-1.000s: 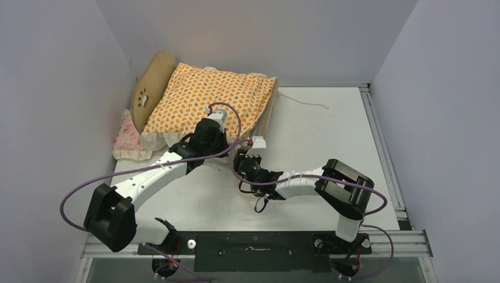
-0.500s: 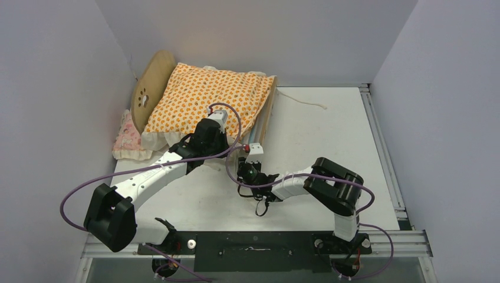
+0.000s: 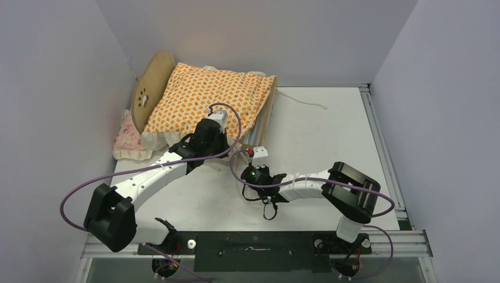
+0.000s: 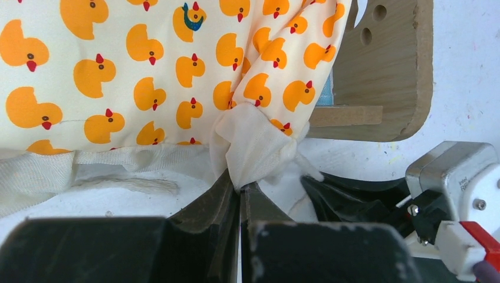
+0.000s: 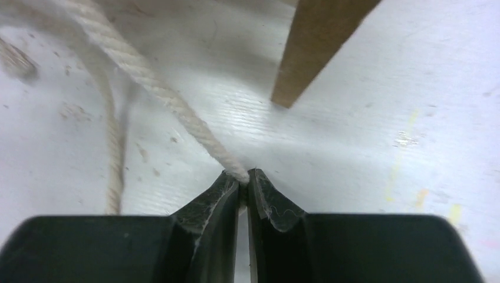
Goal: Set up the pet bed
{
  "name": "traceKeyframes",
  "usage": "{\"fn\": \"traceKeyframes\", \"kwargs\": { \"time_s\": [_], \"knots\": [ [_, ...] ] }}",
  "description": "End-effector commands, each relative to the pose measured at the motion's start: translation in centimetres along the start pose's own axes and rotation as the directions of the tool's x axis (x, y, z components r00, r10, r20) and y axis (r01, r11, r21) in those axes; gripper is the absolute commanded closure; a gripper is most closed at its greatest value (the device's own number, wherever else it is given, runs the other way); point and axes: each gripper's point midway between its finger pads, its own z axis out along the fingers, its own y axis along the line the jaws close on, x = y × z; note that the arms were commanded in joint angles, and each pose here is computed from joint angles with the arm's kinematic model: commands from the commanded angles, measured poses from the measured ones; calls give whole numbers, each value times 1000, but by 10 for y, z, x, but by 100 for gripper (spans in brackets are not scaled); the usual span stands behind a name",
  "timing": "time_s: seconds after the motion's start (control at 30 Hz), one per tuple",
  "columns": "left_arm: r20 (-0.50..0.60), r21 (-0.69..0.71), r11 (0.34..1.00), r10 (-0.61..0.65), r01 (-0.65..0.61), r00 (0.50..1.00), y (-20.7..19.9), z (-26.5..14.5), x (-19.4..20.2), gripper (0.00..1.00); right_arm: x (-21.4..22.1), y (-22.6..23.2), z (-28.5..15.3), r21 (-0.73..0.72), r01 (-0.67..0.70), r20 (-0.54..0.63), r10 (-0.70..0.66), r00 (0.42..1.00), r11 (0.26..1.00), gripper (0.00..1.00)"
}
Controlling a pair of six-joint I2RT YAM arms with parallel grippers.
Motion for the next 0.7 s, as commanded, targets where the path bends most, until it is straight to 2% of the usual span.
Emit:
{"fn": "traceKeyframes", "kwargs": {
  "time_s": [0.0, 0.1, 0.23, 0.33, 0.5, 0.67],
  "knots": [
    [86, 16, 1000, 12, -13, 996, -5, -12, -28, 100, -38, -11, -36, 39, 194, -28, -193, 981, 980, 90],
    [90, 17, 1000, 12, -14, 996, -5, -13, -30, 100, -89, 0, -64, 7, 279, 23, -279, 960, 960, 90],
    [95, 22, 1000, 10, -12, 995, -6, -15, -31, 100, -149, -3, -92, 66, 447, 66, -450, 890, 892, 90],
    [95, 27, 1000, 1, -4, 996, -7, -16, -32, 100, -190, -2, -104, 139, 555, 92, -569, 817, 820, 90],
    [106, 41, 999, -30, 26, 994, -11, -18, -37, 100, -250, 0, -116, 297, 643, 155, -700, 697, 706, 91],
    [125, 59, 997, -56, 49, 991, -17, -20, -46, 100, -287, 6, -120, 387, 626, 266, -732, 628, 677, 91]
  ]
}}
